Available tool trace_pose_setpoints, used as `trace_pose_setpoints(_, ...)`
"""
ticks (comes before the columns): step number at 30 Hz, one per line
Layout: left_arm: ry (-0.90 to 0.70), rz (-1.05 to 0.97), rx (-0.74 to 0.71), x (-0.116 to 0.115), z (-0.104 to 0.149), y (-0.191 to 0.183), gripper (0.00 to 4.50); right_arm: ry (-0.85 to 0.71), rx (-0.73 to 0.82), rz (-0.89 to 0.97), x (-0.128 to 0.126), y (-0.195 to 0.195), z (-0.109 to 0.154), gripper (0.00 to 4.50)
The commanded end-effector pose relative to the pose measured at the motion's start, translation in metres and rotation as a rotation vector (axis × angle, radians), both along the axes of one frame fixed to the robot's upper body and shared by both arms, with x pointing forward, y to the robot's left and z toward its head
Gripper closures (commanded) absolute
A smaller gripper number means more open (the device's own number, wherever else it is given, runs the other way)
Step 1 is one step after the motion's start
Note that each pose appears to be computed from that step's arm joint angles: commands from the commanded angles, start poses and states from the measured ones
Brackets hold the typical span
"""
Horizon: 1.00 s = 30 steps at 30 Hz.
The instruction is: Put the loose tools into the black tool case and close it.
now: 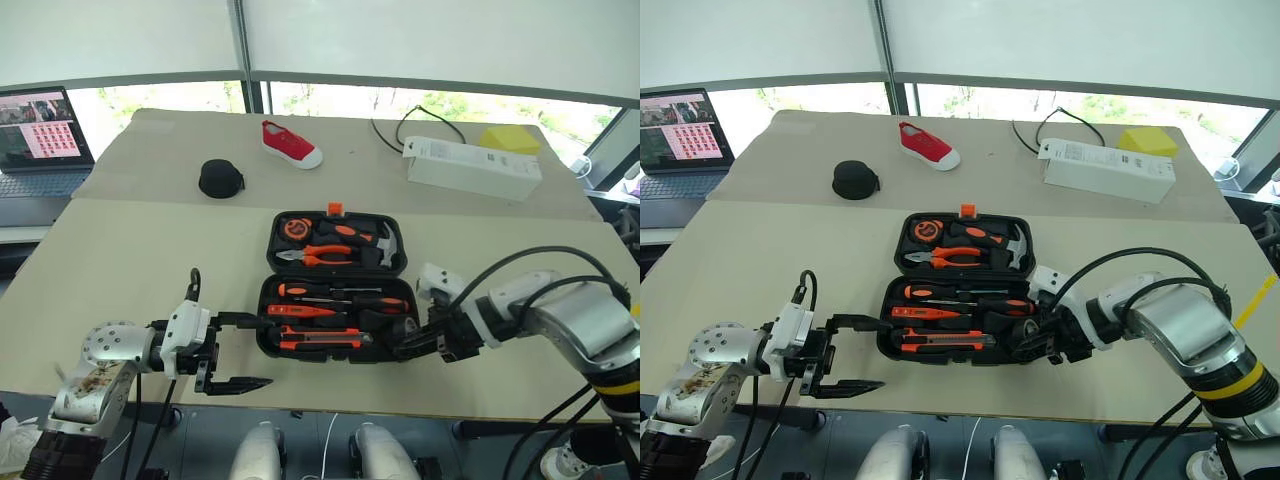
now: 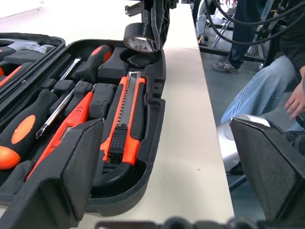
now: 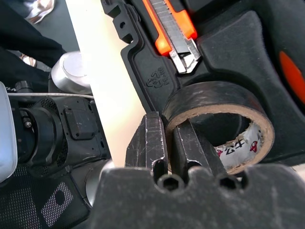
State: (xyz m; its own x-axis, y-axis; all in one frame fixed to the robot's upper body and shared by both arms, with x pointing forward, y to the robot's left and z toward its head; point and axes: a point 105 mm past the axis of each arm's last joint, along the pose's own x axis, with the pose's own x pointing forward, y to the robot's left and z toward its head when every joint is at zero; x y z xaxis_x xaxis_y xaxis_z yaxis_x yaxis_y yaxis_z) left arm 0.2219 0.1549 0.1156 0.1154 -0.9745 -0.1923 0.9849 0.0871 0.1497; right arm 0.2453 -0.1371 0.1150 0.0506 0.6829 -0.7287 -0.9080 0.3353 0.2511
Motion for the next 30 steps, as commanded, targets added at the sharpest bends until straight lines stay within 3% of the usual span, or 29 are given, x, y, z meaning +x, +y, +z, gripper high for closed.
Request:
trace_pose_setpoints(1,-0.042,0.0,-0.01,0.001,0.007,-0.002,0.0,-0.036,-0.148,-0.051,0.01,-0.014,-0.017,4.46)
trace_pose_setpoints(4,-0.045,0.006,-0.009,0.001,0.007,-0.002,0.0,-0.022,-0.161,-0.043,0.011,-0.011,-0.015,4.46)
trace_pose_setpoints(5,-0.046,0.008,-0.009,0.001,0.008,-0.002,0.0,-0.008,-0.147,-0.032,0.009,-0.009,-0.012,3.85)
trace_pose_setpoints(16,-0.056,0.102,-0.011,0.009,0.01,0.008,0.0,0.025,0.07,0.071,0.005,0.008,0.04,0.16)
trace_pose_setpoints(19,-0.061,0.216,-0.081,0.021,0.02,0.017,0.0,-0.041,0.143,0.027,0.018,-0.005,0.05,0.16)
trace_pose_setpoints(21,-0.116,0.38,-0.149,0.041,0.032,0.029,0.0,-0.137,0.184,0.035,0.024,-0.018,0.054,0.16)
trace_pose_setpoints(25,-0.091,0.561,-0.104,0.062,0.025,0.051,0.0,-0.375,0.246,-0.004,0.043,-0.039,0.056,1.2)
trace_pose_setpoints(28,-0.066,0.751,-0.065,0.09,0.012,0.064,0.66,-0.689,0.182,-0.051,0.074,-0.057,0.045,2.26)
trace_pose_setpoints(30,-0.033,0.759,-0.055,0.098,0.006,0.058,1.44,-0.755,0.165,-0.082,0.085,-0.059,0.033,2.94)
